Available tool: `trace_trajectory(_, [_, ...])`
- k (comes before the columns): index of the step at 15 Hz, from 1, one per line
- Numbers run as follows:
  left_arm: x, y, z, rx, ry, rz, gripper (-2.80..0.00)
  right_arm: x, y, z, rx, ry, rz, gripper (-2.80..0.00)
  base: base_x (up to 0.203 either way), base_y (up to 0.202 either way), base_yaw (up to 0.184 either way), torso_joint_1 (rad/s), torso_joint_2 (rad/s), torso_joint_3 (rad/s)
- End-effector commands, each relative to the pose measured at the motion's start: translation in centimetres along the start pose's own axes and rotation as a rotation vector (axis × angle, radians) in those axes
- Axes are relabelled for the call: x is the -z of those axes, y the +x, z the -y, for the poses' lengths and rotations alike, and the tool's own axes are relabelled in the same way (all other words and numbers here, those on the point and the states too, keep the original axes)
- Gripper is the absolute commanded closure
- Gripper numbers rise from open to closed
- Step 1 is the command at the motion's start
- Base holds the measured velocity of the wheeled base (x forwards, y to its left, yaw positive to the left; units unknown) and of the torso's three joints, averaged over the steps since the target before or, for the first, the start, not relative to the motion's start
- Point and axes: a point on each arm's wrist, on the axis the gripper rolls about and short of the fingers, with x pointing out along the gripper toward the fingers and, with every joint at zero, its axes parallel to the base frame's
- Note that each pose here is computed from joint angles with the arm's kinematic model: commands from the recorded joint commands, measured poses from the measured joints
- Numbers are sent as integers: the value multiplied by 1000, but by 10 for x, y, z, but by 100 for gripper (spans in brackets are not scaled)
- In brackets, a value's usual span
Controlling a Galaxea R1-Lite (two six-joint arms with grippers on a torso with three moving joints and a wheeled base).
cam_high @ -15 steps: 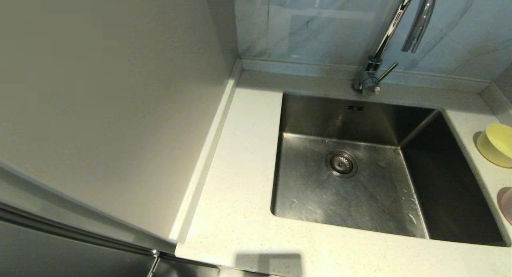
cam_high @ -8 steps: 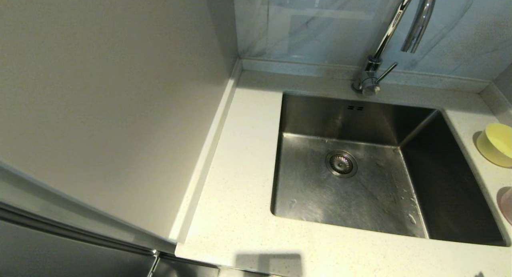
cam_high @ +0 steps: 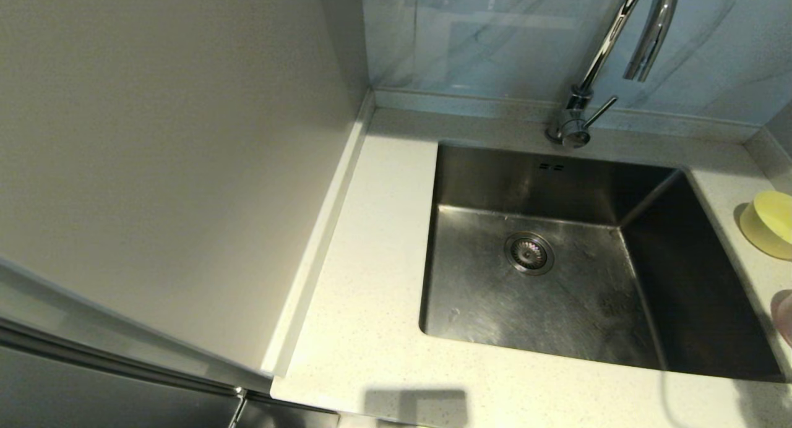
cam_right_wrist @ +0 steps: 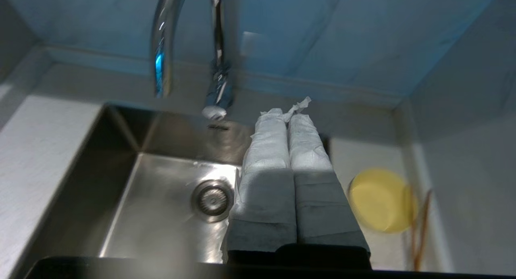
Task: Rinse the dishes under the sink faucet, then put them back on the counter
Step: Put the chopsticks into the sink
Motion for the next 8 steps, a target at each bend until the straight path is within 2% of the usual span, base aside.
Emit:
trace_trajectory(1, [0, 0, 0, 0, -1, 3, 0, 2, 60, -2, -2, -70, -345, 0, 0, 0, 0, 0, 0, 0])
trace_trajectory(2, [0, 0, 0, 0, -1, 3, 0, 1, 59, -1, -9, -120, -441, 0, 0, 0, 0, 0, 0, 0])
trace_trajectory(5, [0, 0, 0, 0, -1, 3, 0, 41, 50, 10, -63, -302, -969, 0, 0, 0, 0, 0, 0, 0])
trace_trajectory(6, [0, 0, 0, 0, -1, 3, 0, 49, 48, 16, -71, -333, -1081, 0, 0, 0, 0, 0, 0, 0])
trace_trajectory(8, [0, 0, 0, 0, -1, 3, 0, 57, 52, 29, -31, -332, -1158, 0, 0, 0, 0, 0, 0, 0])
